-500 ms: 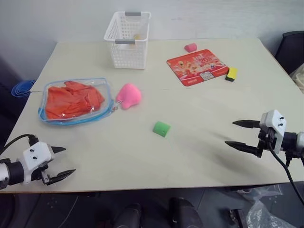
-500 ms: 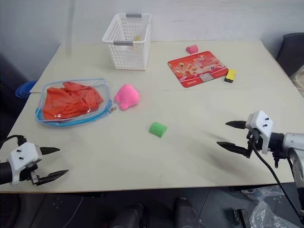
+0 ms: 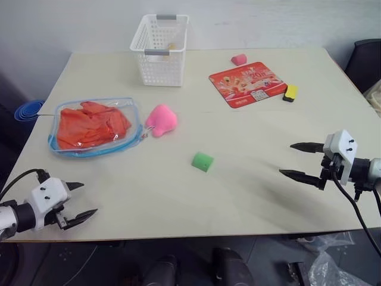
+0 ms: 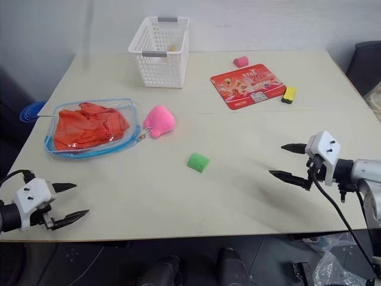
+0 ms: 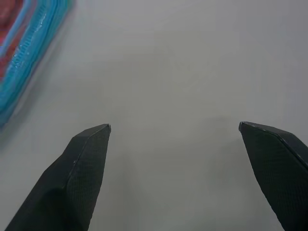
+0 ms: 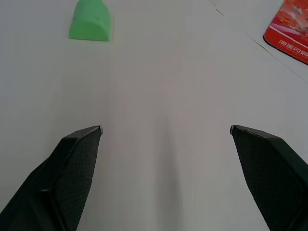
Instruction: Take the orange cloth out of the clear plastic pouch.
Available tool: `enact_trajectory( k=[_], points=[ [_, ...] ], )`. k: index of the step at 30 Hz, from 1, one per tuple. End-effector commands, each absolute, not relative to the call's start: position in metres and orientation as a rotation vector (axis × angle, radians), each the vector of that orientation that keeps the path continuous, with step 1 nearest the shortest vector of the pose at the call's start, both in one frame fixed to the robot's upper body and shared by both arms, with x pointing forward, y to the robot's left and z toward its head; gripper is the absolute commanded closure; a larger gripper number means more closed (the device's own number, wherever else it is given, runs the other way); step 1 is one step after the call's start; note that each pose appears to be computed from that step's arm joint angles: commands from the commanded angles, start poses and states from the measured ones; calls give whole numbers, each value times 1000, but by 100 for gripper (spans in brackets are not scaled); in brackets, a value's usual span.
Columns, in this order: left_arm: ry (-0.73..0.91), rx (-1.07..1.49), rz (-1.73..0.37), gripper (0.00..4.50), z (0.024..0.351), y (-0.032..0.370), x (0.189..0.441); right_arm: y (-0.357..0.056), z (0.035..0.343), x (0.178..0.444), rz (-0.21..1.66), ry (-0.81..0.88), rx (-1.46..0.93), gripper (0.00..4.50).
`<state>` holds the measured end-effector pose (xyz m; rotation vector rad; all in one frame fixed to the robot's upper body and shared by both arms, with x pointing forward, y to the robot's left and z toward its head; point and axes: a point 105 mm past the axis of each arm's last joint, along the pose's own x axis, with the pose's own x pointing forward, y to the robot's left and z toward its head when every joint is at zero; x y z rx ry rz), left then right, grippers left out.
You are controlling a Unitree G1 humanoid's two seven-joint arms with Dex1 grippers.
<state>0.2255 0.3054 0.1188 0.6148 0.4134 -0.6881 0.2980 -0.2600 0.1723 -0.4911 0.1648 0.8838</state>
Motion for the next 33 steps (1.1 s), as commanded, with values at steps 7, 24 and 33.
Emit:
enact_trajectory(
  k=[7,24,33],
  points=[
    [349,608,-687,0,132,297,232,-259,177,300,875,135,-500,3],
    [185,386,-927,0,179,216,245,-196,201,287,977,36,-343,3],
    [140,338,-1217,0,202,147,241,-107,157,300,957,116,-270,3]
  ],
)
